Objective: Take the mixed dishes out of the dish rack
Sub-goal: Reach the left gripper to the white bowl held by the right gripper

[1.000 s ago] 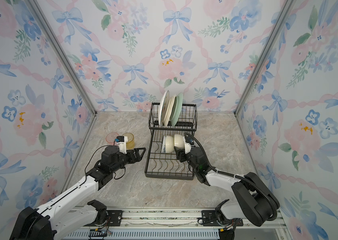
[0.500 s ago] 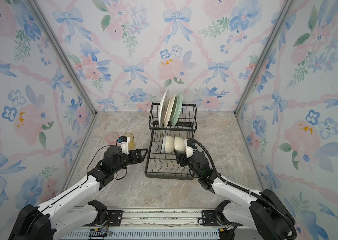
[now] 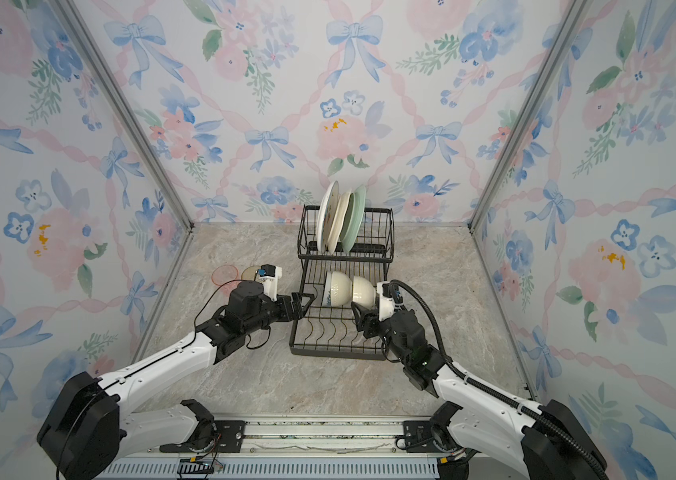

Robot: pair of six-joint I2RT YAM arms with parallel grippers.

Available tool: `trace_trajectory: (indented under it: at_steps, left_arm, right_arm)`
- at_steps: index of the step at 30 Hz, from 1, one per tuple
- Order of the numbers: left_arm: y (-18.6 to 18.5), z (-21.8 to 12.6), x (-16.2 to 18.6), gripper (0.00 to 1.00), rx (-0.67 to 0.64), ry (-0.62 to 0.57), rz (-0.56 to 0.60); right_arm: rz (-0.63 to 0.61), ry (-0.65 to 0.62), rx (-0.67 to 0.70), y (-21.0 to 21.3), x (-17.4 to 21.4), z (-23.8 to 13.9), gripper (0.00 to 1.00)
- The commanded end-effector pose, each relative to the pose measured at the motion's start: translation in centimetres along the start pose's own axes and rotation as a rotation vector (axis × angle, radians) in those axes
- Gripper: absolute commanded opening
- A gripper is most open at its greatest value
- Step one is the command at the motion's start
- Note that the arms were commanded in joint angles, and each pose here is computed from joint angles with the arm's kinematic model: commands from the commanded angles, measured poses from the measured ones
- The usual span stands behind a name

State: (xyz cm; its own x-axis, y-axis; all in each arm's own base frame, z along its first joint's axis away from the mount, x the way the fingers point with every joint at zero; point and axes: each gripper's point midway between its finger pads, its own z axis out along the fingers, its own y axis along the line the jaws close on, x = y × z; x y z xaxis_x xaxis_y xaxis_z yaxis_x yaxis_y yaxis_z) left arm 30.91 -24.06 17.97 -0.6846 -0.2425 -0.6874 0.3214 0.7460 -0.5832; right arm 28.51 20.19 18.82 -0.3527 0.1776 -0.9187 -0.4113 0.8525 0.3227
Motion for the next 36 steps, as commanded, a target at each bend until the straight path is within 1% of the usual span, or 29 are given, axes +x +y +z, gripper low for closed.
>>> trace_trajectory:
  at_steps: [1,3,6,12,22,36]
  left_arm:
    - [-1.5,0.9,0.0,0.98,0.044,0.03,-0.011]
    - [-2.7,1.5,-0.8,0.98,0.078,0.03,-0.02]
    - [-3.6,2.2,-0.5,0.98,0.119,0.061,-0.045]
    - [-4.8,3.3,0.0,0.98,0.147,0.094,-0.042]
    - [-5.3,3.7,0.4,0.98,0.173,0.097,-0.066]
    - [-6.5,4.2,0.5,0.97,0.241,0.109,-0.08]
  right_arm:
    - [0.046,-0.08,-0.08,2.1,-2.8,-0.6,0.51]
    - [0.055,-0.094,-0.098,2.6,-3.5,-0.8,0.51]
    - [0.065,-0.114,-0.124,3.4,-4.1,-1.0,0.5]
    - [0.063,-0.129,-0.162,4.9,-4.5,-1.0,0.5]
    - [0.102,-0.168,-0.213,6.2,-5.7,-2.0,0.5]
    - [0.218,-0.224,-0.286,7.2,-7.9,-3.9,0.5]
